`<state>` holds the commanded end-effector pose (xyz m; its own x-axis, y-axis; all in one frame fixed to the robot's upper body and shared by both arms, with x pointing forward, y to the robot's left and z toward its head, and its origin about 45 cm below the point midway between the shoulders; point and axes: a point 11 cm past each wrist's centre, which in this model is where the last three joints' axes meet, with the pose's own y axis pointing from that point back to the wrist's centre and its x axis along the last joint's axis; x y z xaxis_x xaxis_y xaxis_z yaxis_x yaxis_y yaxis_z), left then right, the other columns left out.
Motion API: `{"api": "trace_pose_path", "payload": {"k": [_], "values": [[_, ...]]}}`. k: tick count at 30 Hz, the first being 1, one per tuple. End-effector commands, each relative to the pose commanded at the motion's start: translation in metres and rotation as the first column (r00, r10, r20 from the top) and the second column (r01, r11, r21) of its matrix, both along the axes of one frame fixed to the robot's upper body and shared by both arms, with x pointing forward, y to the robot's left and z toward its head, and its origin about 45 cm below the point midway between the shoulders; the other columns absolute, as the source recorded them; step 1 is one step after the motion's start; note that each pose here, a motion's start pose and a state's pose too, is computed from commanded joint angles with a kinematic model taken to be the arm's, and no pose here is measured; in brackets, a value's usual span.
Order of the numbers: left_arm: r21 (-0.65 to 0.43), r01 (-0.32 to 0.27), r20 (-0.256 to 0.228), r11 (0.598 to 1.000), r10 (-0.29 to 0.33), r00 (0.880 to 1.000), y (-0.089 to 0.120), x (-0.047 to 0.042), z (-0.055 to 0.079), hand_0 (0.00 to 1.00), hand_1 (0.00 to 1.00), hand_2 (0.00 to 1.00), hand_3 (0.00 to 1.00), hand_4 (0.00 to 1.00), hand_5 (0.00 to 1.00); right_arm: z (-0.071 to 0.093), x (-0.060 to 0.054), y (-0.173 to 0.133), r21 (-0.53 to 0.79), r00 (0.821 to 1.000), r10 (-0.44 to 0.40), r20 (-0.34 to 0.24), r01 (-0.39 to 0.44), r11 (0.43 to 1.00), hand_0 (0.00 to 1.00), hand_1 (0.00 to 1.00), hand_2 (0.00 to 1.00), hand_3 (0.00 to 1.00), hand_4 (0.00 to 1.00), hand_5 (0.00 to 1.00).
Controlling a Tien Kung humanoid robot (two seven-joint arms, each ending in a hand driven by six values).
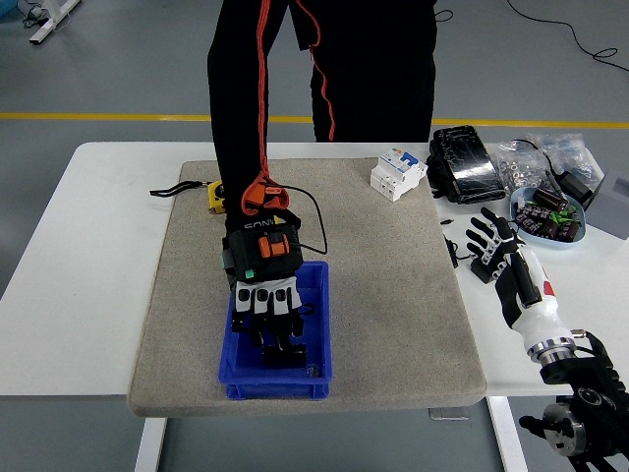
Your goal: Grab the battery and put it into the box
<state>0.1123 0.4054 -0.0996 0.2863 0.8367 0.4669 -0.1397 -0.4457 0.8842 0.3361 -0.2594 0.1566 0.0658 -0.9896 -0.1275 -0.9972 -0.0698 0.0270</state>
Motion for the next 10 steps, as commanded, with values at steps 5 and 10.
{"api": "trace_pose_path", "payload": {"k": [5, 10], "values": [[-0.002, -0.001, 0.004, 1.000, 0.001, 1.000, -0.0008, 0.0014, 0.0001, 0.565, 0.582, 0.625, 0.584, 0.635, 0.602, -0.0002, 0.0003, -0.0007, 0.000, 1.000, -0.004, -0.001, 0.004, 1.000, 0.903, 0.856, 0.886, 0.911, 0.998, 0.926], [-0.003, -0.001, 0.003, 1.000, 0.001, 1.000, -0.0012, 0.0015, 0.0000, 0.565, 0.582, 0.625, 0.584, 0.635, 0.602, -0.0005, 0.0002, -0.0007, 0.001, 1.000, -0.005, -0.003, 0.005, 1.000, 0.903, 0.856, 0.886, 0.911, 0.998, 0.926]]}}
